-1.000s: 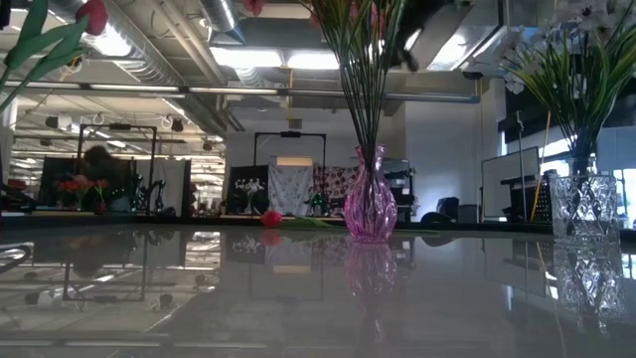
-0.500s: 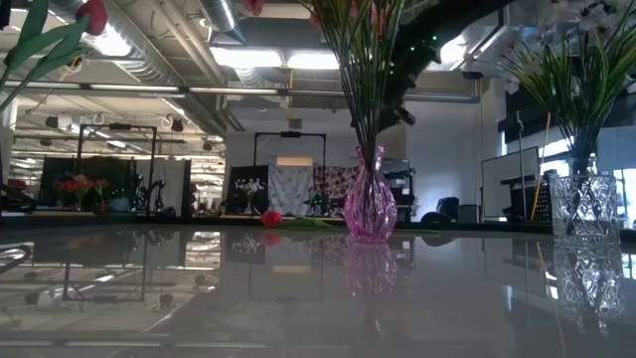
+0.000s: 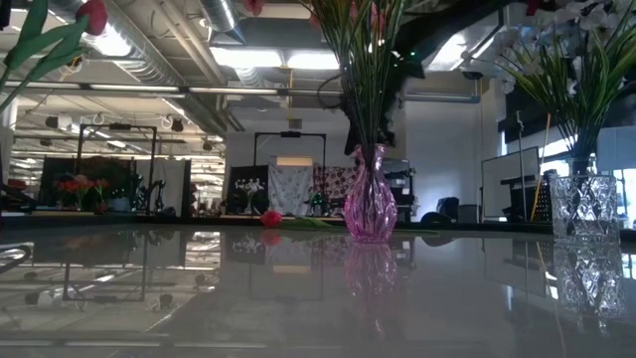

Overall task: Sort flowers into vase by color
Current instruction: Put the red flower into the red vase

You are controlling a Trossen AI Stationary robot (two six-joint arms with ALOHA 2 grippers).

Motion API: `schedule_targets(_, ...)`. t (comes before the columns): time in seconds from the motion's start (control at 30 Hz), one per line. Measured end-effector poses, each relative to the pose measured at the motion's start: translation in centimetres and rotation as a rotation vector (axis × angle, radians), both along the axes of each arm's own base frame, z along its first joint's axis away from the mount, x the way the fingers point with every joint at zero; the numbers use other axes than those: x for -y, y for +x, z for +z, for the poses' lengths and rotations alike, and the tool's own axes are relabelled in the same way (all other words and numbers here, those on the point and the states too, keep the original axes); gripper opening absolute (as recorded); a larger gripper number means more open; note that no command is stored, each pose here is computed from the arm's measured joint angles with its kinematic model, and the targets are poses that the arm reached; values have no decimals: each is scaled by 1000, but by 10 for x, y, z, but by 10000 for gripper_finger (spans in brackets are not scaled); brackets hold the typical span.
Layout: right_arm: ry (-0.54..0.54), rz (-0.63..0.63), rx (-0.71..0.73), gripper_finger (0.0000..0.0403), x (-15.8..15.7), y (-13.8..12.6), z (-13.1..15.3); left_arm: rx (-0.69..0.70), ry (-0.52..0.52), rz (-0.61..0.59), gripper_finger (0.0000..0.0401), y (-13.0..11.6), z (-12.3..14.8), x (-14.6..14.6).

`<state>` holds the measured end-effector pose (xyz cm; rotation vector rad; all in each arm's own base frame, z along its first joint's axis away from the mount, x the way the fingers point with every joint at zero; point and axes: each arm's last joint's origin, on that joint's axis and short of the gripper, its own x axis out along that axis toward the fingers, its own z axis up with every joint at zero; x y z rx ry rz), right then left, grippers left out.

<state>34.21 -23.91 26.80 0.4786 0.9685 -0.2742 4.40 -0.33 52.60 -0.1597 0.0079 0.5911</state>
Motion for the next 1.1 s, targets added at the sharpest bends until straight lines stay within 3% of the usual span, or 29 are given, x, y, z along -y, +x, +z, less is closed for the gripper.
schedule_targets(0.33,28,158,-65,239,-24,35,-44,21,-66,11,103,-1,-7,-1)
schedule_targets(0.57,-47,285,-98,220,-30,51,-69,18,-100,-12,103,-2,-10,-2)
schedule_targets(0.83,-92,273,-176,166,-26,51,-83,14,-100,-20,103,-2,-10,-1)
schedule_targets(1.1,-98,272,-179,161,-26,51,-83,18,-103,-18,103,-4,-10,-3)
